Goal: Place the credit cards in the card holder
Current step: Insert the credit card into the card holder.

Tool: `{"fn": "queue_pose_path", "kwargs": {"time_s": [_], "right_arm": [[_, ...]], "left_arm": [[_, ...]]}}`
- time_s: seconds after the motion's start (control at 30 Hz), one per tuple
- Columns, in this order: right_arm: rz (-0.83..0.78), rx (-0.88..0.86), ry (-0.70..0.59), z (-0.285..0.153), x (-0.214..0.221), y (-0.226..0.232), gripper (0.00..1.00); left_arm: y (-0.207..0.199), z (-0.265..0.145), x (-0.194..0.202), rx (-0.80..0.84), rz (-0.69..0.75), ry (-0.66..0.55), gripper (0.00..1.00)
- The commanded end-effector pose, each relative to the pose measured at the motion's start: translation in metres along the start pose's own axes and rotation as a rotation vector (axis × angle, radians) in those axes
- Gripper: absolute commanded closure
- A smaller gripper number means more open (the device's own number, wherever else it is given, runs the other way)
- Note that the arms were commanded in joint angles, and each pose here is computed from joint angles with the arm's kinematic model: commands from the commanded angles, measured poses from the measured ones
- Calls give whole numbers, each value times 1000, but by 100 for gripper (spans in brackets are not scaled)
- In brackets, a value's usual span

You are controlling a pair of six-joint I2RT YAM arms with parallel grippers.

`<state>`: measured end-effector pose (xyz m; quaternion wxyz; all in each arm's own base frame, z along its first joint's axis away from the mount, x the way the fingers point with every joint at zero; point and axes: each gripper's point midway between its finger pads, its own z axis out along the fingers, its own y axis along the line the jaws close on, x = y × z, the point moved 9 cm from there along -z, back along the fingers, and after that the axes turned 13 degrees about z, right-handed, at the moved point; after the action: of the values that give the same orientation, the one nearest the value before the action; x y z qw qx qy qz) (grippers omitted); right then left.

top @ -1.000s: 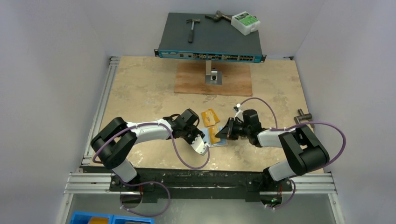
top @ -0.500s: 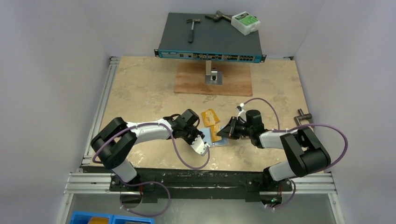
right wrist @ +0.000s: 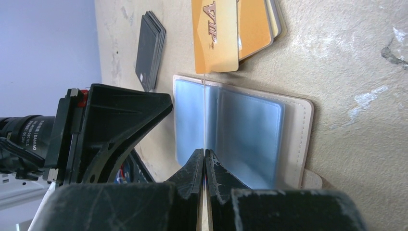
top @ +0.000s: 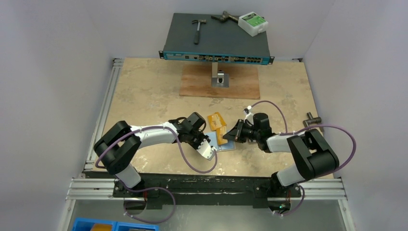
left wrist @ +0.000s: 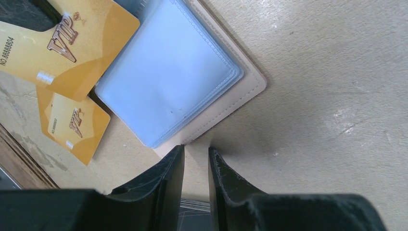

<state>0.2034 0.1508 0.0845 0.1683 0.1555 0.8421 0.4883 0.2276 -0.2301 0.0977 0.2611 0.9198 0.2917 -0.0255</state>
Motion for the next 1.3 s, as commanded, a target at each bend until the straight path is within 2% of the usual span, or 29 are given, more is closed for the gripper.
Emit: {"fn": "queue_pose_path", "kwargs": {"time_s": [0.0,1.27], "right_arm": [[-1,-23,-17,2,-2,-1,100],[20,-3,61,4,21,-16,100]], "left_arm": [[3,0,-7,23,-47,-40,76],[8,9,-26,73,-36,-67,83]]}}
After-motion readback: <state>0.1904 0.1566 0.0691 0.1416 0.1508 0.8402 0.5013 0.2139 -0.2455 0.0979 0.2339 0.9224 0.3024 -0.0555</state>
